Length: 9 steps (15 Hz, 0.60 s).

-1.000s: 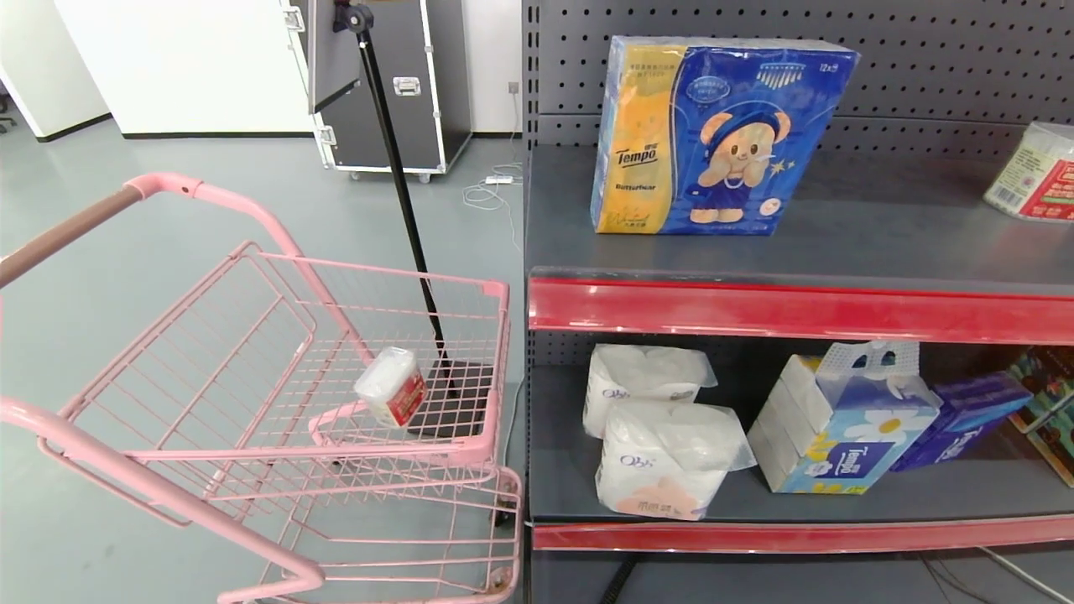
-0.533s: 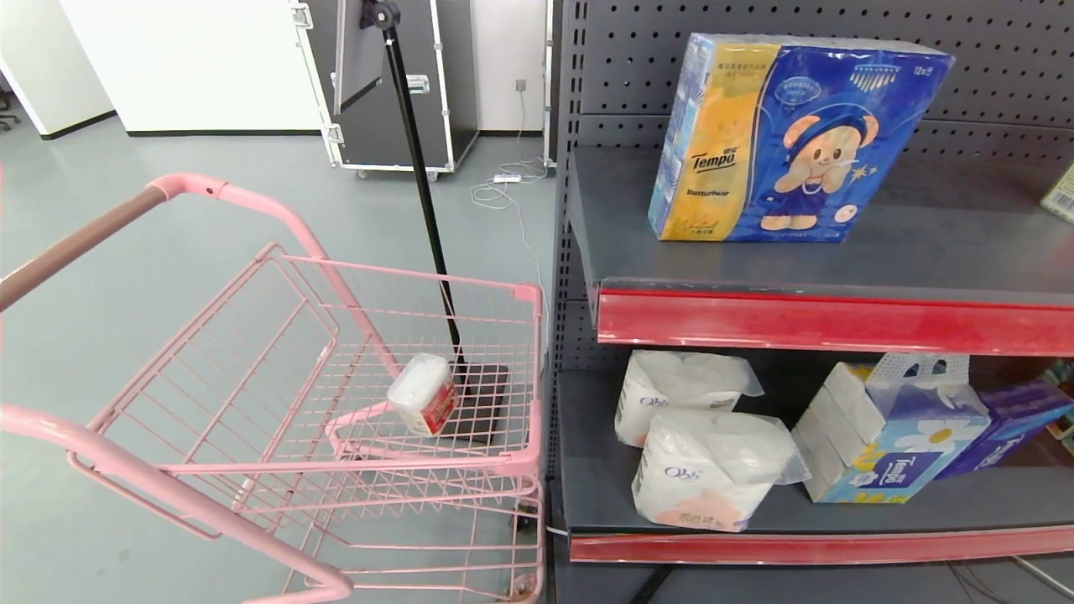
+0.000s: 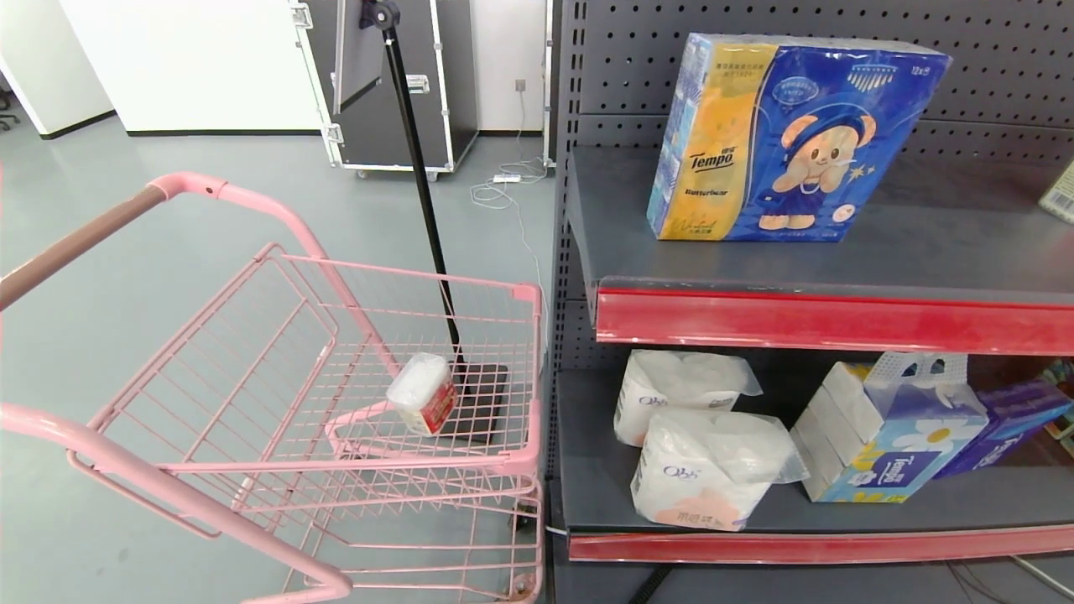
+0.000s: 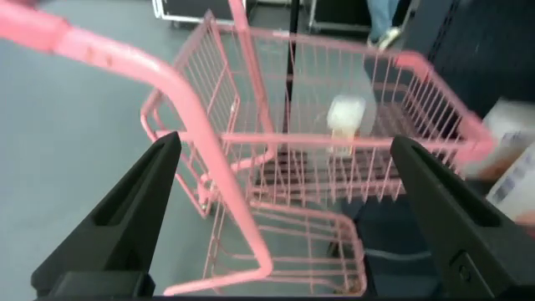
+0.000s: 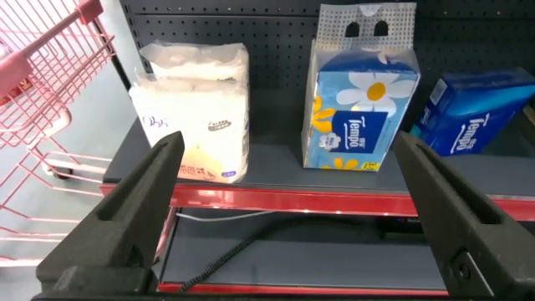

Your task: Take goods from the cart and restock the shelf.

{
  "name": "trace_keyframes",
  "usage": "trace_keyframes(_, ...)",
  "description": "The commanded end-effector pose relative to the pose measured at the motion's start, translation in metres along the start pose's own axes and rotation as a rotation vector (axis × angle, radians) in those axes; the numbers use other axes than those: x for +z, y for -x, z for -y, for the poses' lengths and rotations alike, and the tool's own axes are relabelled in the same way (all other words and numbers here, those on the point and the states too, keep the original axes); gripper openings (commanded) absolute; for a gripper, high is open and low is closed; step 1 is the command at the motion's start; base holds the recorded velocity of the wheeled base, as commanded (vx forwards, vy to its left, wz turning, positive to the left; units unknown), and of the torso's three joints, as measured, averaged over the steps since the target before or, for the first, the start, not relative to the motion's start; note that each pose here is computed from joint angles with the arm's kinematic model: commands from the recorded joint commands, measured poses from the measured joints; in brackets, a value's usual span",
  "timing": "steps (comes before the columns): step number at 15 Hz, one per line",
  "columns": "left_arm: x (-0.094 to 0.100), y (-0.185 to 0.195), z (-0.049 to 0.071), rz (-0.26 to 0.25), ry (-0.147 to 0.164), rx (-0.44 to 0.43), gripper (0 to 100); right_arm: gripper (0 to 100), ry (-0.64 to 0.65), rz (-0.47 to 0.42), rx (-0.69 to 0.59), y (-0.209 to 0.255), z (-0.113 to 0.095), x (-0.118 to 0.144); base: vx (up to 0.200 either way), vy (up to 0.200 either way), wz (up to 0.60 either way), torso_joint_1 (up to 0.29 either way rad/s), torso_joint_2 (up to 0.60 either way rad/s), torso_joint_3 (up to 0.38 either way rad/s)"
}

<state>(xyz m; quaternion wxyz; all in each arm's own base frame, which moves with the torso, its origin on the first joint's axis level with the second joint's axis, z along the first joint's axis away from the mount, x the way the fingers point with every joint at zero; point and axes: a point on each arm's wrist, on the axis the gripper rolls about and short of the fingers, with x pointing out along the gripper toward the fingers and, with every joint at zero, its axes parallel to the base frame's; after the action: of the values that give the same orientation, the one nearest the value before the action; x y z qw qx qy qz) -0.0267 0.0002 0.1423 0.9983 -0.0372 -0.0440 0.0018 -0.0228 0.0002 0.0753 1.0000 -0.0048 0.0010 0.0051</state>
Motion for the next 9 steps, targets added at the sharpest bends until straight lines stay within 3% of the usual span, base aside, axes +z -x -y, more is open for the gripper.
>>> trace_keyframes(1, 0.148, -0.137, 0.014, -0.136, 0.17, -0.054, 100, 100, 0.001, -0.001, 0.001, 0.0, 0.0, 0.0, 0.0, 0.0, 0.0, 0.0, 0.0, 0.0)
trace_keyframes(2, 0.132, -0.17, 0.017, -0.266, 0.081, -0.188, 100, 100, -0.002, 0.001, 0.001, 0.0, 0.0, 0.0, 0.0, 0.0, 0.0, 0.0, 0.0, 0.0)
trace_keyframes(3, 0.115, -0.197, 0.018, -0.362, 0.026, -0.23, 100, 100, -0.002, 0.001, 0.001, 0.0, 0.0, 0.0, 0.0, 0.0, 0.0, 0.0, 0.0, 0.0)
trace_keyframes(6, 0.072, -0.247, 0.028, -0.56, -0.023, -0.293, 100, 100, -0.01, 0.001, 0.002, 0.0, 0.0, 0.0, 0.0, 0.0, 0.0, 0.0, 0.0, 0.0)
trace_keyframes(8, 0.034, -0.273, 0.044, -0.708, -0.091, -0.369, 100, 100, -0.01, 0.001, 0.001, 0.0, 0.0, 0.0, 0.0, 0.0, 0.0, 0.0, 0.0, 0.0)
trace_keyframes(9, 0.027, -0.278, 0.047, -0.731, -0.101, -0.383, 100, 100, -0.01, -0.001, 0.001, 0.0, 0.0, 0.0, 0.0, 0.0, 0.0, 0.0, 0.0, 0.0)
